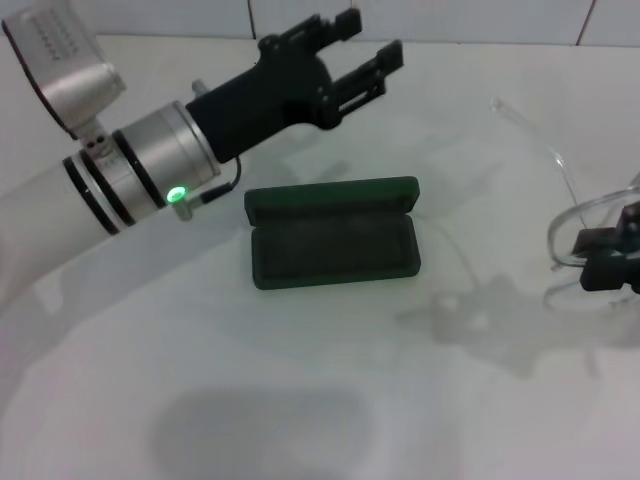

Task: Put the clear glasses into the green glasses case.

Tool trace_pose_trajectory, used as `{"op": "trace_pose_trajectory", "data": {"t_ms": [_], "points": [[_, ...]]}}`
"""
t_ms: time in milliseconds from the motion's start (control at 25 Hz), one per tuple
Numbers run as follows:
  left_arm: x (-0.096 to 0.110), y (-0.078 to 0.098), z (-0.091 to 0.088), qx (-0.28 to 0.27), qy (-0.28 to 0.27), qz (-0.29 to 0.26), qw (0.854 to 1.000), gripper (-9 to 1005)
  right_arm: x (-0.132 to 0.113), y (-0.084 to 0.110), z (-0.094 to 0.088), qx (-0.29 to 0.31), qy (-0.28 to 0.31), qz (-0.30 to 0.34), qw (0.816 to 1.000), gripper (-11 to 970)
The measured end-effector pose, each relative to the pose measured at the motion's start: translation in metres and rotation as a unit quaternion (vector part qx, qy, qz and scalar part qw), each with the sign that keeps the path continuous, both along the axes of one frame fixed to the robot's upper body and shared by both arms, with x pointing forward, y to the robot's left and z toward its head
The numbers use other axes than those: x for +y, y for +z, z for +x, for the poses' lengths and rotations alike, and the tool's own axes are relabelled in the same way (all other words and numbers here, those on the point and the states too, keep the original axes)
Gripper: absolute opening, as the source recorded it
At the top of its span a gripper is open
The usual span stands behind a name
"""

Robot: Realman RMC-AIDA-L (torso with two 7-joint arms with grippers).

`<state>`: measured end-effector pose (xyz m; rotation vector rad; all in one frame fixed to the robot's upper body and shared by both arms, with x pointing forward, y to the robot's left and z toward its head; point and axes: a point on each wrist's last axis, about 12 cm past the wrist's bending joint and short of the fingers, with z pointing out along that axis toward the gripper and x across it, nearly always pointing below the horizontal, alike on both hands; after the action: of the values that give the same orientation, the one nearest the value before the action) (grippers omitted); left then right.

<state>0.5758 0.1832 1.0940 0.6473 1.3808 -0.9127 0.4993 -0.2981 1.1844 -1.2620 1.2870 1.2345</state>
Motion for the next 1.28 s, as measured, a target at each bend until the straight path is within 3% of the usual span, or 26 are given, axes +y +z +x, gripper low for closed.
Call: {"op": "trace_pose_trajectory", "data": {"t_ms": [160,280,560,760,1280], "points": [[-0.001,-0.006,-0.001,0.013,-0.009,0.020,1.000,669,0.000,-0.001,-0.004,-0.048,0.001,0.034,0.998,120],[-0.013,-0.006,-0.002,0.023,-0.042,0.037,0.998,669,0.002,-0.002,-0.005,-0.065,0.007,0.053,0.996,120],[-0.046,0.001,-0.005,0.026,-0.121,0.049,0.991,669,0.018,-0.009,0.001,-0.057,0.033,0.076,0.995,120],[-0.061,0.015,-0.009,0.013,-0.168,0.028,0.985,669,0.023,-0.013,0.005,-0.046,0.038,0.085,0.995,119],[-0.061,0.033,-0.011,-0.011,-0.191,-0.022,0.981,669,0.031,-0.024,0.013,-0.019,0.021,0.086,0.996,119]]}}
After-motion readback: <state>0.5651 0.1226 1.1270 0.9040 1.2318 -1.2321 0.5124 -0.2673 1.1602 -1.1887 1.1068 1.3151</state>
